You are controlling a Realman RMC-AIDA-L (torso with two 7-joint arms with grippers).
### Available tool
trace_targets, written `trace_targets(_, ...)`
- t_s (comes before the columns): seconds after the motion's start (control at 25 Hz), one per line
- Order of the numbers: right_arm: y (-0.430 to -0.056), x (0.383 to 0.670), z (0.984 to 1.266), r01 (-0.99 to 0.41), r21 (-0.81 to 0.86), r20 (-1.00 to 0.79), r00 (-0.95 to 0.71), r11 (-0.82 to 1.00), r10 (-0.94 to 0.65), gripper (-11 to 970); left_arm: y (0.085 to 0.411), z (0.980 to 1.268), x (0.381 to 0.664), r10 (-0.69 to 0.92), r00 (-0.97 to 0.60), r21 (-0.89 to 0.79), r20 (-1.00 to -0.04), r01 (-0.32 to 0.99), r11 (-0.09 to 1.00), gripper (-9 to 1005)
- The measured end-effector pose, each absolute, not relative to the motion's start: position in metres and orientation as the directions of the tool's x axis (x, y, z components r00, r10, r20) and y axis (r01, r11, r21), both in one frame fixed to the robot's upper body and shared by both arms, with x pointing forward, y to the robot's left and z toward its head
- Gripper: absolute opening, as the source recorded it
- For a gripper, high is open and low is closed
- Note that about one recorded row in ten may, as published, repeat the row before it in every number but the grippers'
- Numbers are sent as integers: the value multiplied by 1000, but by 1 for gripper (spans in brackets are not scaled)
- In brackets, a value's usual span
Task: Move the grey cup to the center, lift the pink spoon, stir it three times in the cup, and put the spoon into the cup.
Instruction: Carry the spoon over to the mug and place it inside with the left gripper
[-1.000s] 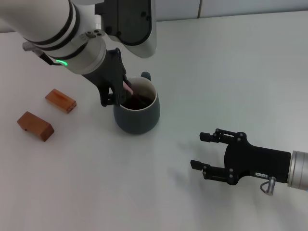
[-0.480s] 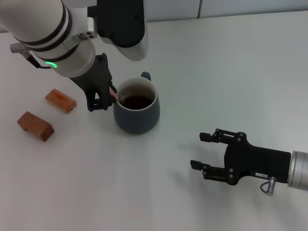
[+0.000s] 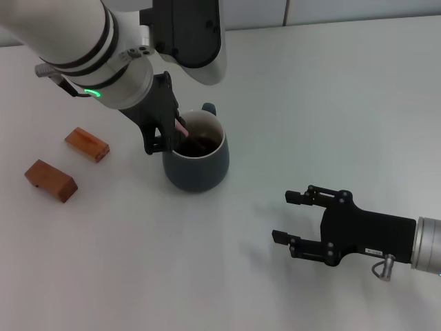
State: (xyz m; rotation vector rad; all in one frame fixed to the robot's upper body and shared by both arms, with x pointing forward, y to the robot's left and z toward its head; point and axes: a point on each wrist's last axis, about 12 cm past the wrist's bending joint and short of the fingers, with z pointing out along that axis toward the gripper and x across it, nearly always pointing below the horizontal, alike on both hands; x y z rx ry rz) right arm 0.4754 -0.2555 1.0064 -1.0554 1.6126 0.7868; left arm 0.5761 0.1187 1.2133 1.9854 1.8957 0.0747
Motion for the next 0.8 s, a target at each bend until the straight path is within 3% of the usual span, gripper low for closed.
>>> trace_targets(0.56, -256, 473, 1006, -915, 4, -962, -113, 404, -248, 742, 127, 1213, 580, 983, 13, 309, -184, 950, 45, 270)
trace_targets(0.8, -256, 472, 1006, -916, 4, -963, -112, 402, -246, 742, 123, 1218, 569, 974, 51, 250, -222, 968, 7, 276)
